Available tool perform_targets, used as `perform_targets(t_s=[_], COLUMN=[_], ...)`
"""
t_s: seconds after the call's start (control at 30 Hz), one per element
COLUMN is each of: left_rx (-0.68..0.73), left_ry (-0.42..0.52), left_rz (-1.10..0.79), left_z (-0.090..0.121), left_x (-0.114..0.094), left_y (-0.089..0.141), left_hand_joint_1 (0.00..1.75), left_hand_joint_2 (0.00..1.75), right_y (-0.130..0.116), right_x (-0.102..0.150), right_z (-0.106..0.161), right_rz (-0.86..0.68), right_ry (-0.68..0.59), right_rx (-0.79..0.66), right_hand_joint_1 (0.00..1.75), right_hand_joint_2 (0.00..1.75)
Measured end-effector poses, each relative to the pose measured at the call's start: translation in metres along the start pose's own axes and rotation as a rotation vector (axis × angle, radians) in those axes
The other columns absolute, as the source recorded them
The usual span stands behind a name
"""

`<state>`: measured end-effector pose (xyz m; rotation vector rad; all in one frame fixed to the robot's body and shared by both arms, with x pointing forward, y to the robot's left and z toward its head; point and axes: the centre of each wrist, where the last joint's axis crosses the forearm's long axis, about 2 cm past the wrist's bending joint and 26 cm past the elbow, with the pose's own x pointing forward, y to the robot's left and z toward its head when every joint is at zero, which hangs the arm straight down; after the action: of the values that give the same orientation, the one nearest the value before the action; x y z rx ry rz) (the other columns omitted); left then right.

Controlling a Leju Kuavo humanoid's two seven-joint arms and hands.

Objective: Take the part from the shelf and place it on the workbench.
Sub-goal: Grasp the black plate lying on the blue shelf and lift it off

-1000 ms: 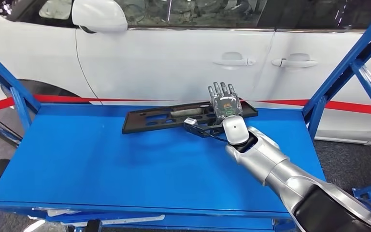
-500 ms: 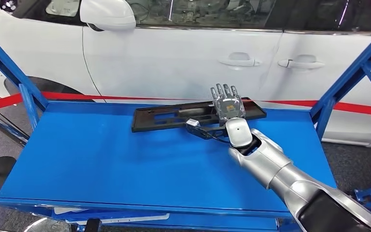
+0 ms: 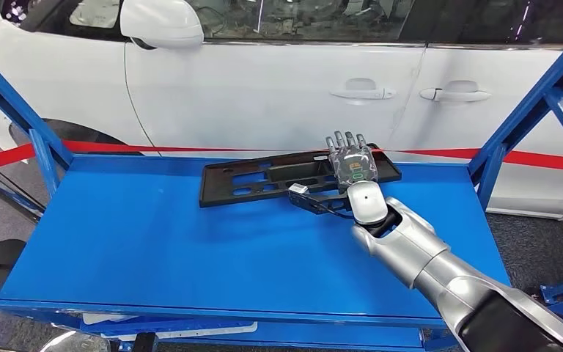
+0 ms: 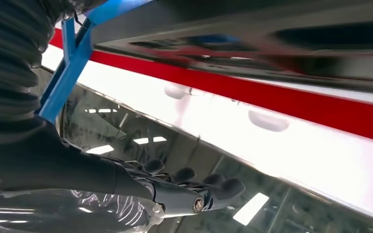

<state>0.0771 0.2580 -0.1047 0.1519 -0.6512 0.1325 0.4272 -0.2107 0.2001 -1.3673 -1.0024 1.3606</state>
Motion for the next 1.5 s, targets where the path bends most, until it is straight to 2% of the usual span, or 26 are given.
perform_targets(t_s=[0.33,0.57,0.6,0.7,0.73,0.87,1.1,1.23,1.5], left_rx=[-0.015,-0.048,-0.05,-0.061,-0.066,-0.097,-0.127,-0.144,-0.166], left_ry=[-0.007,-0.023,-0.024,-0.03,-0.034,-0.064,-0.169,-0.193,-0.189], left_rz=[0.017,0.042,0.045,0.054,0.057,0.076,0.078,0.082,0.088], left_z=[-0.0002,-0.0001,-0.0001,-0.0003,-0.0003,-0.0003,-0.0008,-0.001,-0.001], left_x=[-0.0002,-0.0002,-0.0005,-0.0008,-0.0007,-0.0009,-0.0005,0.0,0.0], left_y=[0.0007,-0.0001,0.0005,0.0016,0.0014,0.0016,0.0027,0.0025,0.0023], left_hand_joint_1=[0.0,0.0,0.0,0.0,0.0,0.0,0.0,0.0,0.0], left_hand_joint_2=[0.0,0.0,0.0,0.0,0.0,0.0,0.0,1.75,1.75], right_y=[0.0069,0.0059,0.0062,0.0048,0.0049,0.008,0.0053,0.0049,0.0045], right_x=[0.001,0.0022,0.0023,0.003,0.0036,0.0047,0.0031,0.0006,-0.0007], right_z=[0.002,0.0014,0.0014,0.0008,0.001,0.0017,-0.0004,-0.0017,-0.0031], right_rz=[0.021,0.016,0.014,0.009,0.007,-0.004,-0.023,-0.027,-0.031], right_ry=[-0.003,-0.006,-0.006,-0.009,-0.011,-0.017,-0.022,-0.021,-0.027], right_rx=[0.128,0.138,0.14,0.143,0.146,0.167,0.166,0.156,0.147], right_hand_joint_1=[0.0,0.0,0.37,1.67,1.74,1.75,1.75,1.75,1.75], right_hand_joint_2=[1.75,1.75,1.75,1.75,1.75,1.75,1.75,1.75,1.75])
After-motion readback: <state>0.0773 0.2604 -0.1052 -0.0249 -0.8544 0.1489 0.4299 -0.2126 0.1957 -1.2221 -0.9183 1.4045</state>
